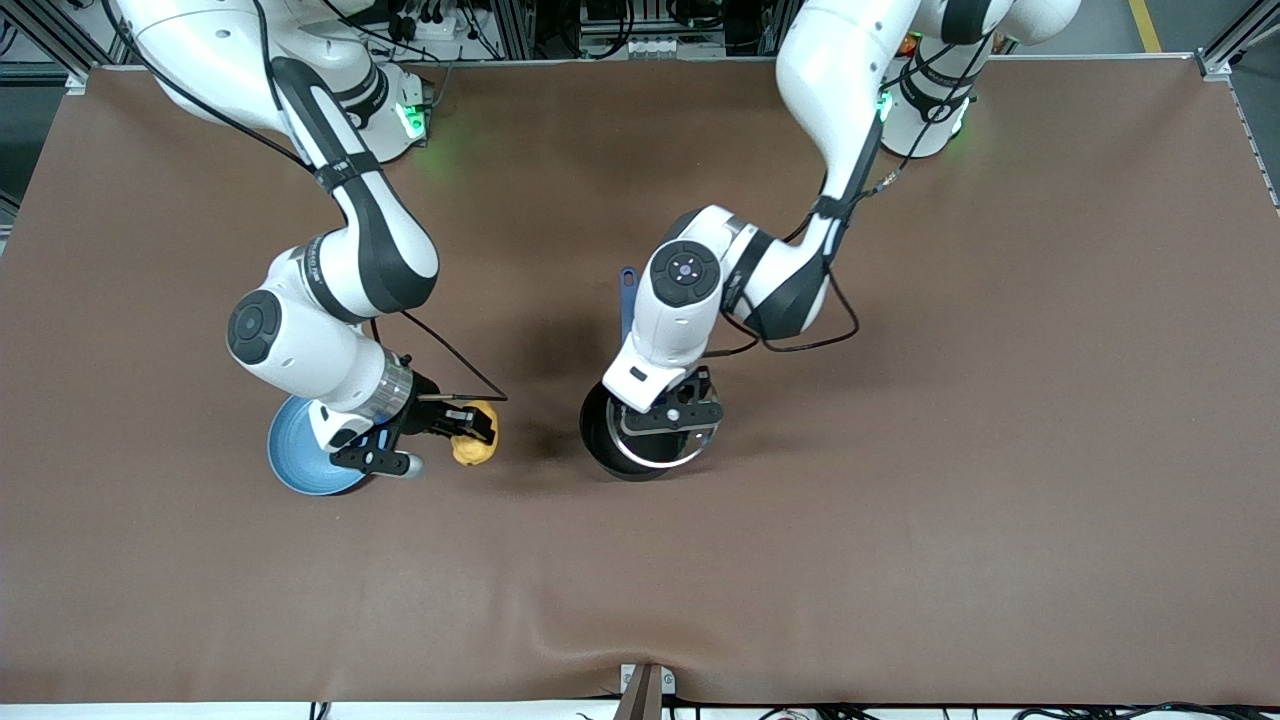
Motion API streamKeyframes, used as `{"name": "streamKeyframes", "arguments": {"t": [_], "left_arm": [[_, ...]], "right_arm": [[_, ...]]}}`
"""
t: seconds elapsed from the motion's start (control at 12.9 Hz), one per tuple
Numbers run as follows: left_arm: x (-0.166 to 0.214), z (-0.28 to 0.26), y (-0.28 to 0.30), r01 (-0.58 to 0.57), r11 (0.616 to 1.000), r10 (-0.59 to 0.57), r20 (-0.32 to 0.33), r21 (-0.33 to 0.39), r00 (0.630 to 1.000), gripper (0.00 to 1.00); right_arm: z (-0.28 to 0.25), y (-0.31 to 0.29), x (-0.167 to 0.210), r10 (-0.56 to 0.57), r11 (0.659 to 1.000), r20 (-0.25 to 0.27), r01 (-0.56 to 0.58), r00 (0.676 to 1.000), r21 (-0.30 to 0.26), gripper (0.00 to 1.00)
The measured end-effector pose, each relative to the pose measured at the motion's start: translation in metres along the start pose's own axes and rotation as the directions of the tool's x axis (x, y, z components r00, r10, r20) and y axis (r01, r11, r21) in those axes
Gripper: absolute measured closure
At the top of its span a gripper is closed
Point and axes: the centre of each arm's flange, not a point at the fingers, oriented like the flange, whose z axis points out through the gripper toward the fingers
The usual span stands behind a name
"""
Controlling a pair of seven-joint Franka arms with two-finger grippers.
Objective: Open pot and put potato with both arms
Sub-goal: 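Lift the glass lid with the left gripper while the right gripper carries the potato, then lower the potato into the saucepan and open the right gripper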
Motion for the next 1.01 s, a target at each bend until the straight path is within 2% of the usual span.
{"name": "streamKeyframes", "arguments": {"t": [0.39, 0.54, 0.77, 1.01], "left_arm": [[0.026, -0.119, -0.056, -0.128, 0.992, 0.126, 0.067, 0.020, 0.990, 0.39], [0.036, -0.137, -0.094, -0.178, 0.983, 0.171, 0.123, 0.050, 0.978, 0.39], [0.052, -0.144, -0.153, -0.242, 0.969, 0.232, 0.167, 0.048, 0.958, 0.39], [0.061, -0.144, -0.209, -0.281, 0.959, 0.270, 0.193, 0.029, 0.943, 0.39]], "right_arm": [[-0.002, -0.076, -0.030, -0.027, 0.999, -0.023, 0.028, 0.999, 0.034, 0.44], [0.001, -0.108, -0.043, -0.069, 0.998, -0.046, 0.068, 0.997, -0.014, 0.44], [0.020, -0.149, -0.054, -0.143, 0.981, -0.025, 0.139, 0.989, -0.136, 0.44], [0.050, -0.182, -0.060, -0.196, 0.966, -0.031, 0.188, 0.980, -0.179, 0.44]]}}
